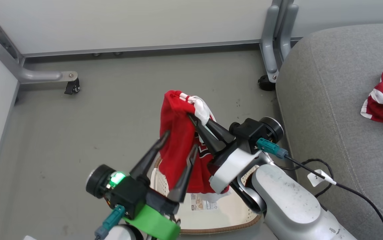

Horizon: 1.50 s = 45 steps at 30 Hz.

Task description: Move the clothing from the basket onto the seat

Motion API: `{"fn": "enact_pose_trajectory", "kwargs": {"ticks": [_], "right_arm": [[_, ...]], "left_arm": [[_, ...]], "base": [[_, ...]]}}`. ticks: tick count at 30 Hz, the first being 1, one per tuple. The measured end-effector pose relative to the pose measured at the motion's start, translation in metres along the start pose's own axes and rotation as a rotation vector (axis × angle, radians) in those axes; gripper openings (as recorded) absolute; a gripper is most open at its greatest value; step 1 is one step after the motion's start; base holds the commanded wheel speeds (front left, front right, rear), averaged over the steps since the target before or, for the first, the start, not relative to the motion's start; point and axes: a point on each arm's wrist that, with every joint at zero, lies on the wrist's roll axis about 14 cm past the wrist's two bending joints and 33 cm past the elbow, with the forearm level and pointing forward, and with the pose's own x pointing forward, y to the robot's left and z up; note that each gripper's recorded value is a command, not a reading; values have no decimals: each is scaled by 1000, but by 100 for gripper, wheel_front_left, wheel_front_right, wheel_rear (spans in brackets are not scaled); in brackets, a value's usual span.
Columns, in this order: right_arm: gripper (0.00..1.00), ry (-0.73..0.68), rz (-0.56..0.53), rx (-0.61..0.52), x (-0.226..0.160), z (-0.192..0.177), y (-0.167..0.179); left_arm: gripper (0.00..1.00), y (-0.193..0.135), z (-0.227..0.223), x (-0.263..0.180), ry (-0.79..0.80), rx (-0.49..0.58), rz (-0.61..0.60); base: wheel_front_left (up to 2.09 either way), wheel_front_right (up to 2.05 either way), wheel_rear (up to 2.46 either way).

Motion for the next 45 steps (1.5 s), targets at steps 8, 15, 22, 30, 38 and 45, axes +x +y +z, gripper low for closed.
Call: {"fn": "enact_pose_trajectory", "kwargs": {"ticks": [8, 15, 22, 30, 38, 45], "right_arm": [[0, 19, -41, 4, -3, -7, -13], [0, 31, -78, 11, -10, -12, -23], [0, 30, -161, 19, -26, -11, -47], [0, 38, -321, 13, -63, -10, -91], [0, 49, -547, 11, -126, -9, -139], [0, 55, -758, 0, -187, -6, -178]], "left_arm": [[100, -11, -36, -20, 145, -18, -29], [100, -12, -52, -24, 195, -19, -43], [100, -21, -64, -13, 215, -18, -96], [100, -43, -73, 13, 220, -4, -227], [100, -83, -81, 37, 227, -26, -403], [100, -116, -89, 52, 230, -59, -540]], "base": [[0, 0, 0], [0, 0, 0], [0, 0, 0], [0, 0, 0], [0, 0, 0], [0, 0, 0]]}}
